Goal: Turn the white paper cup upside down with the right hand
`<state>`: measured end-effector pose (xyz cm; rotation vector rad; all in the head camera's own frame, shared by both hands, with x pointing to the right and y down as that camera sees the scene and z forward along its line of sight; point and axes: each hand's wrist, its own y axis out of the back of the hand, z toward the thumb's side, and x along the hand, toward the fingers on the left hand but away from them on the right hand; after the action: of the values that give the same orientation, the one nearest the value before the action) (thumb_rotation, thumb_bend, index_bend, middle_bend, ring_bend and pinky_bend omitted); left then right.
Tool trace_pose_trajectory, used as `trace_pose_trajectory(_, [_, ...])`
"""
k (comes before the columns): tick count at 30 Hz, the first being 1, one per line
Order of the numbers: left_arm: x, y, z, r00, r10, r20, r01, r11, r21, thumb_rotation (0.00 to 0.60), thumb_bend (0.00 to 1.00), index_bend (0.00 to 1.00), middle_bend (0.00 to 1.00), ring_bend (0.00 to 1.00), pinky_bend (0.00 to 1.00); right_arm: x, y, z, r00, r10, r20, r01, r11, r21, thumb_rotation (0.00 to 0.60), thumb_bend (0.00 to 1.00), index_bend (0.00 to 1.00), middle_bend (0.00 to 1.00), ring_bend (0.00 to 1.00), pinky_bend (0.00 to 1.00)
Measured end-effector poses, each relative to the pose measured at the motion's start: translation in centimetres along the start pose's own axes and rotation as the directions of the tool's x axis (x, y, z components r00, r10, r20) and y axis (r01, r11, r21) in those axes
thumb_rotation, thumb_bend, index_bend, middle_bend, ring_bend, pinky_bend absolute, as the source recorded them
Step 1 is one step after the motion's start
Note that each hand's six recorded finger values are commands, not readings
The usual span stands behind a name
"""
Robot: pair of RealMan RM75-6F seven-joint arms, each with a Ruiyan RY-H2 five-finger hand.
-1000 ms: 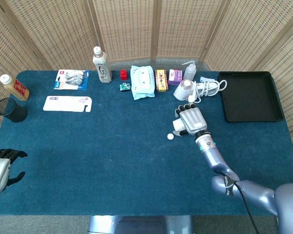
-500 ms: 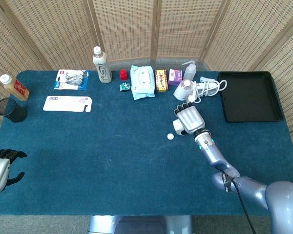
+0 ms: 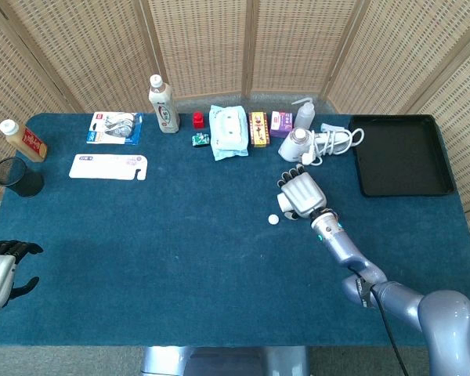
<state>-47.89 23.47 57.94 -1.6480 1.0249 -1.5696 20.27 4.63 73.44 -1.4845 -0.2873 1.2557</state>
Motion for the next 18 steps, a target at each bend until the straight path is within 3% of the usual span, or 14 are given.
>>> trace_pose_trajectory(6, [-0.03, -0.05, -0.21, 1.000, -0.002, -0.005, 0.002, 1.000, -0.001, 0.600, 0.20, 0.37, 0.40, 0.27, 0.20, -0.43, -0.16, 0.14, 1.000, -0.003, -0.003, 0.003, 0.999, 0.036, 0.463, 0.23, 0.47, 0.32, 0.29, 0.18])
trace_pose_trajectory(11, [-0.09, -0.11, -0.34, 1.000, -0.005, -0.007, 0.005, 1.000, -0.008, 0.600, 0.20, 0.37, 0.40, 0.27, 0.20, -0.58, -0.22, 0.10, 1.000, -0.009, -0.005, 0.009, 0.999, 0.045, 0.469, 0.23, 0.49, 0.32, 0.30, 0.18])
trace_pose_trajectory(18, [0.01, -0.18, -0.19, 1.000, -0.006, 0.001, 0.006, 1.000, -0.007, 0.600, 0.20, 0.37, 0.40, 0.27, 0.20, -0.41, 0.65, -0.37, 0.999, -0.037, 0.036, 0.040, 0.994, -0.100, 0.469, 0.23, 0.50, 0.32, 0.30, 0.18])
